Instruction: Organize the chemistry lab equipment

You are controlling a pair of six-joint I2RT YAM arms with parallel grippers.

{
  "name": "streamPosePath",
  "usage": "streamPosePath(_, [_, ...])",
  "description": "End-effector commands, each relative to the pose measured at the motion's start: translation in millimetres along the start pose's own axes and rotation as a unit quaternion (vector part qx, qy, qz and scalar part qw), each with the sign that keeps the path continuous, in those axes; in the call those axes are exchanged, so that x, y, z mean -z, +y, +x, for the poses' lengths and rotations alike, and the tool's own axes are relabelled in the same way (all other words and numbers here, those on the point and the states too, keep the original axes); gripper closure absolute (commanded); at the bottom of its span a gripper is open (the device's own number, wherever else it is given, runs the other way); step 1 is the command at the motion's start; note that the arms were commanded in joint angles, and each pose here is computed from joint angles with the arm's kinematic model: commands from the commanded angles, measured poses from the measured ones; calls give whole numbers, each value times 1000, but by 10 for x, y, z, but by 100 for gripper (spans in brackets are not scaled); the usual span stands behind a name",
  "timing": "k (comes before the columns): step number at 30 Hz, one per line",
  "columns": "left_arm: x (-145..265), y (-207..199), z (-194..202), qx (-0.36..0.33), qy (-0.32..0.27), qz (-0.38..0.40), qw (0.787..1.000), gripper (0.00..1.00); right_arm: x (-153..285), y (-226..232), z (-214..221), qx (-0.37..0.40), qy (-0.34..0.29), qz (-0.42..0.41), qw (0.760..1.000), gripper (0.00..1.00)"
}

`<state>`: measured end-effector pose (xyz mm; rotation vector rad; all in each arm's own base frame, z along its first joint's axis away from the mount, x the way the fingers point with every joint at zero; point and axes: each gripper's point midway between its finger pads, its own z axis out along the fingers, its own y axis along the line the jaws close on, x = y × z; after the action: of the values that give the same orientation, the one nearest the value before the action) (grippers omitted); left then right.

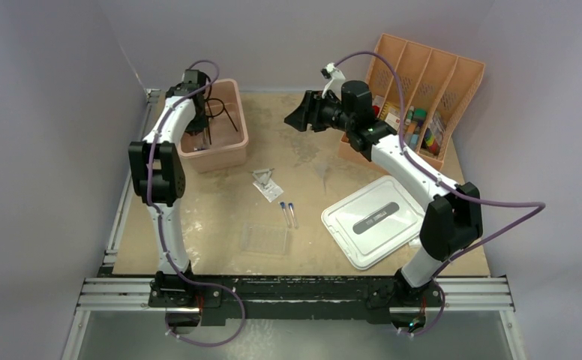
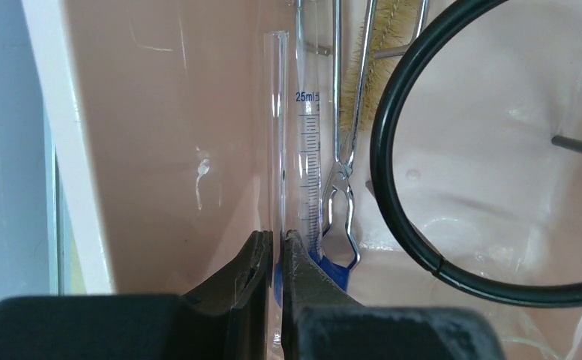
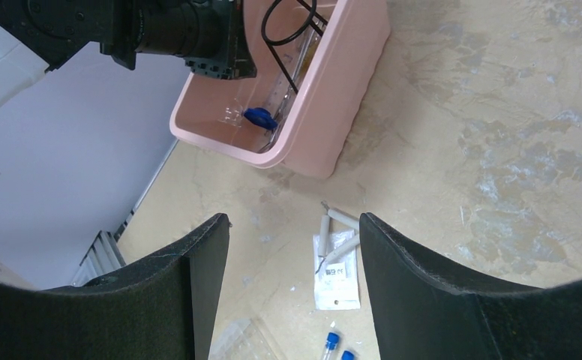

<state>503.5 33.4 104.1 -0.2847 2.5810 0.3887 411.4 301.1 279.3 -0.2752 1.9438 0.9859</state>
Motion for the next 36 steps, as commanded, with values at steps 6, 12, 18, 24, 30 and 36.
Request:
streamPosePath(6, [-130, 12, -13, -2, -18, -8, 1000, 97, -5, 97, -266, 14, -32, -15, 999, 33])
streamPosePath(12, [-179, 28, 21, 2, -17, -11, 1000, 92, -6, 88, -251, 8, -30, -14, 999, 33])
streamPosePath(18, [-242, 53, 61, 2, -11, -18, 1000, 88, -8, 103, -245, 5, -29, -17, 999, 33])
streamPosePath(24, [-219, 90, 22, 4, -16, -25, 1000, 86, -5, 99, -233, 2, -29, -16, 999, 33])
streamPosePath(30, [-102, 120, -59, 9, -27, -24, 999, 78, 13, 91, -230, 0, -29, -13, 999, 33])
streamPosePath(36, [81, 149, -172, 20, -43, -16, 999, 72, 40, 102, -229, 0, -30, -14, 999, 33])
